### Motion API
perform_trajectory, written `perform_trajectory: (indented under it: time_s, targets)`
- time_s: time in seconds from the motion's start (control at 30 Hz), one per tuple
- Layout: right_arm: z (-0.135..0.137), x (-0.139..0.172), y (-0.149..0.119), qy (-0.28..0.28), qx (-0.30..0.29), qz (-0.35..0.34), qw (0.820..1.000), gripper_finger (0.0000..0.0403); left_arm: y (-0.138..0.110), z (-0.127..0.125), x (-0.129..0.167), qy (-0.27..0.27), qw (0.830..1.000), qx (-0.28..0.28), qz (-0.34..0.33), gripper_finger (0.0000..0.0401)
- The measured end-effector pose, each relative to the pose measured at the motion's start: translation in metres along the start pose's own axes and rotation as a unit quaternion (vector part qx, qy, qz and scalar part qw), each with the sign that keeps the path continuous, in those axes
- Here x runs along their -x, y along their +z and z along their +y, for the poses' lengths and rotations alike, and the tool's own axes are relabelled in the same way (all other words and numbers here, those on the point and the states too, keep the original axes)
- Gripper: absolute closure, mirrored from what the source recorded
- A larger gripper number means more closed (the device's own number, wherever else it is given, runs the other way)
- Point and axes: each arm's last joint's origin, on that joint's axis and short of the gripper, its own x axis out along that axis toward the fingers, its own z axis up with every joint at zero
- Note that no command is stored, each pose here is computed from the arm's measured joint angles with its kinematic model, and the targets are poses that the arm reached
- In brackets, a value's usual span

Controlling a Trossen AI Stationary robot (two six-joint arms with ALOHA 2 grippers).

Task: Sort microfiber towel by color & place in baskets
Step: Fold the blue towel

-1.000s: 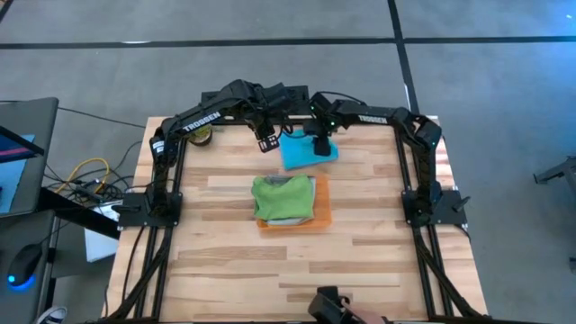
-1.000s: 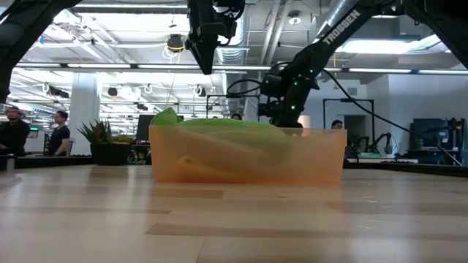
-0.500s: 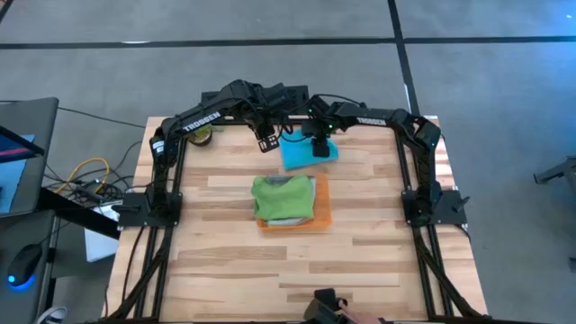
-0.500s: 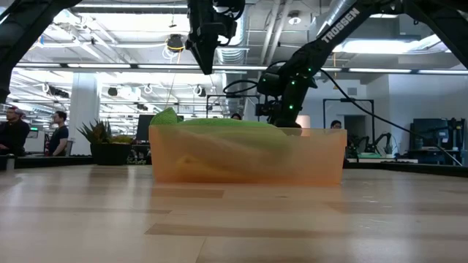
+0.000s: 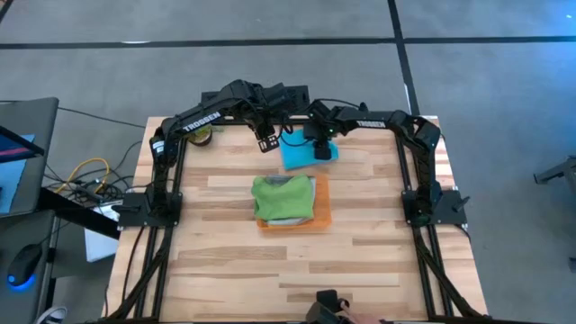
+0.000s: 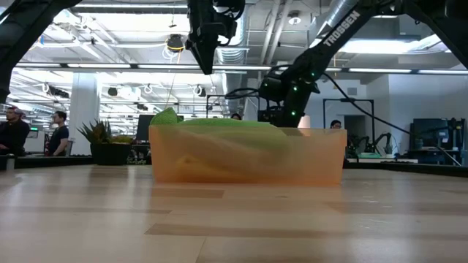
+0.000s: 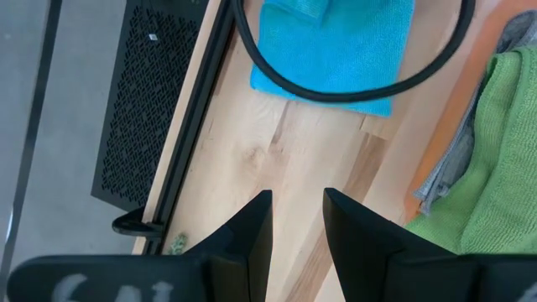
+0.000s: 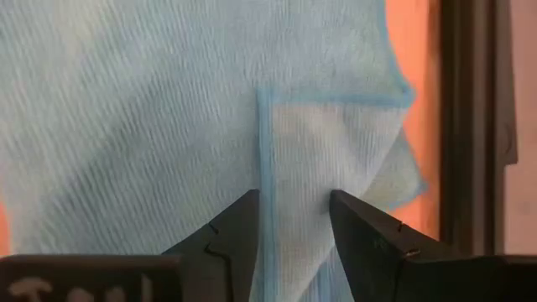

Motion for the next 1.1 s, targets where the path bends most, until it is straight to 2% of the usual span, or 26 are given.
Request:
perform_trajectory:
  time_s: [0.2, 0.37, 0.53, 0.77, 0.87, 0.97, 1.1]
  targets:
    - [-0.001, 0.000, 0.002, -0.006, -0.010, -0.007, 1.000, 0.0232, 0.000, 0.000, 0.000, 0.000, 1.000, 0.000, 0.000, 0.0301]
    - [-0.008, 0.001, 0.003, -0.062, -0.022, 0.003, 0.998, 0.0232, 0.000, 0.000, 0.000, 0.000, 1.000, 0.000, 0.000, 0.0302]
    - [-0.016, 0.001, -0.003, -0.078, -0.034, 0.013, 0.996, 0.0232, 0.000, 0.000, 0.000, 0.000, 1.000, 0.000, 0.000, 0.0301]
    - [-0.025, 0.005, -0.013, -0.130, -0.102, 0.052, 0.985, 0.0232, 0.000, 0.000, 0.000, 0.000, 1.000, -0.003, 0.001, 0.0301]
    - [-0.023, 0.018, -0.012, -0.094, -0.114, 0.040, 0.988, 0.0232, 0.000, 0.000, 0.000, 0.000, 1.000, -0.003, 0.002, 0.0301]
    - [-0.018, 0.032, -0.006, -0.010, -0.107, -0.022, 0.994, 0.0232, -0.001, 0.000, 0.000, 0.000, 1.000, -0.004, 0.004, 0.0301]
    - [-0.011, 0.033, -0.002, 0.088, -0.072, -0.090, 0.989, 0.0232, -0.001, 0.000, 0.000, 0.000, 1.000, -0.012, 0.004, 0.0301]
